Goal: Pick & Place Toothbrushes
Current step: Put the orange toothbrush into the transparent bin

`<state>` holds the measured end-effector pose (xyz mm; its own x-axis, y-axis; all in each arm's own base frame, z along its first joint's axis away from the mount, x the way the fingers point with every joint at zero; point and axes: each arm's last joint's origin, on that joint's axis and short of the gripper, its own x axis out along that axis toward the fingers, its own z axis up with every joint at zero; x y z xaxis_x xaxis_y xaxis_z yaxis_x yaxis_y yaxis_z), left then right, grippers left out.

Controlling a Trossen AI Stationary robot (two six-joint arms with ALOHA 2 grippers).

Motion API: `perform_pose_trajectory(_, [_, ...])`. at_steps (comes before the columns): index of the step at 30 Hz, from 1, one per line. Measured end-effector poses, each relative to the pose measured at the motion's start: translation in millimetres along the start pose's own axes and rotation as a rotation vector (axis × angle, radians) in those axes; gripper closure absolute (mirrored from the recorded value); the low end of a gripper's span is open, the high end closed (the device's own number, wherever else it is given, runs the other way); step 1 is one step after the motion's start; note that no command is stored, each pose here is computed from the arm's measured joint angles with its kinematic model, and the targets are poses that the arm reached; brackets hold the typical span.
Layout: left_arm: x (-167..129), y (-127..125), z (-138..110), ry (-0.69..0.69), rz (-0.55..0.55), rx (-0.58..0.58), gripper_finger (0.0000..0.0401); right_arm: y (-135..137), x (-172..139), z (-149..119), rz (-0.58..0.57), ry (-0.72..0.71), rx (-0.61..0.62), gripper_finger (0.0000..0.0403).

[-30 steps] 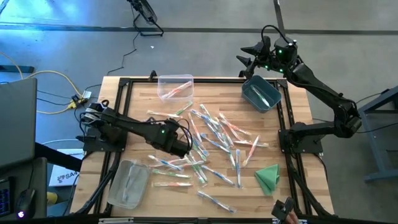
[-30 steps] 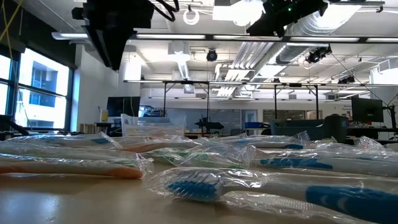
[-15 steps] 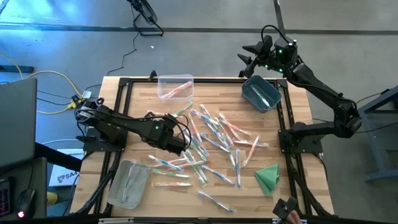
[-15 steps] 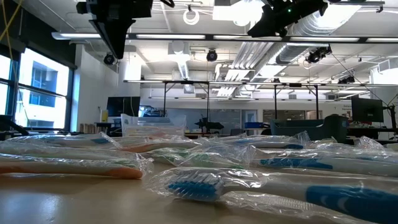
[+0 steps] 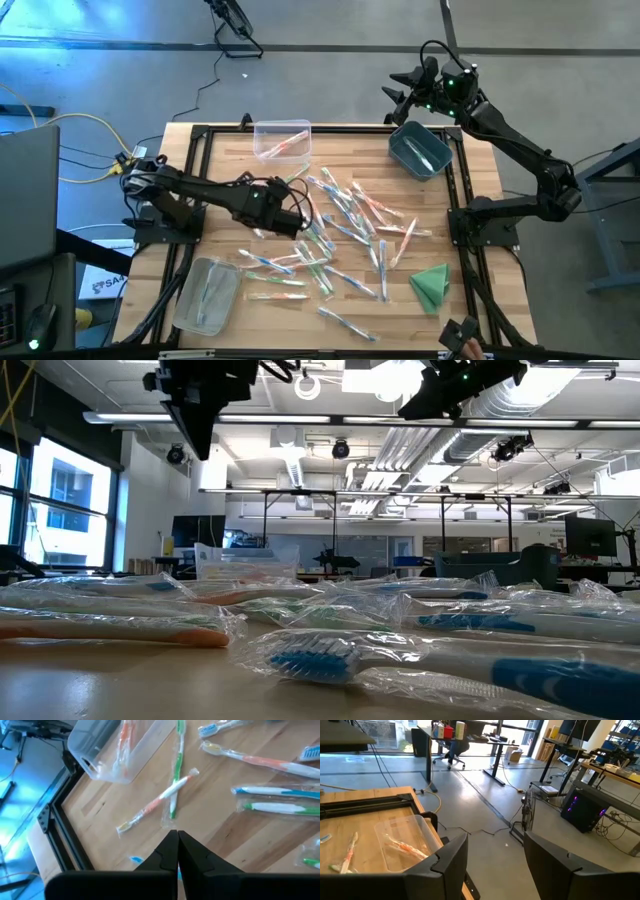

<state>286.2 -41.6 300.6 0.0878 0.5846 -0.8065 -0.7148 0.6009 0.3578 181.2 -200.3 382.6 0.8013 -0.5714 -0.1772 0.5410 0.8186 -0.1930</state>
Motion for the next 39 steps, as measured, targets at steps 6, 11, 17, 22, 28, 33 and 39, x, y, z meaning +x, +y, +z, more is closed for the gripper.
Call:
perform_pose_trajectory(6, [7.1, 5.7, 7.8, 0.013, 0.015, 0.031, 0.0401, 0.0, 0.0, -0.1, 0.0, 0.001, 0.0, 0.0218])
perform_pose_trajectory(11, [8.4, 6.0, 9.4, 0.012, 0.013, 0.048, 0.0401, 0.0, 0.0, -0.1, 0.0, 0.001, -0.008, 0.0218])
perform_pose_trajectory(17, [8.4, 3.9, 11.1, -0.002, -0.005, 0.066, 0.0401, 0.0, 0.0, -0.1, -0.002, 0.001, -0.037, 0.0218])
perform_pose_trajectory(22, [13.9, 8.2, 17.4, 0.0, 0.005, 0.086, 0.0401, -0.1, 0.0, -0.1, -0.002, 0.001, -0.037, 0.0218])
perform_pose_trajectory(28, [28.0, 15.4, 35.7, 0.0, -0.032, 0.137, 0.0401, -0.1, 0.0, -0.1, -0.002, 0.001, -0.037, 0.0218])
perform_pose_trajectory(33, [38.3, 24.7, 46.4, 0.012, -0.03, 0.175, 0.0401, 0.0, 0.0, -0.2, -0.002, 0.003, -0.037, 0.0218])
perform_pose_trajectory(39, [53.6, 34.9, 68.1, -0.023, -0.101, 0.221, 0.0401, 0.2, 0.0, -1.2, 0.001, 0.012, -0.034, 0.0218])
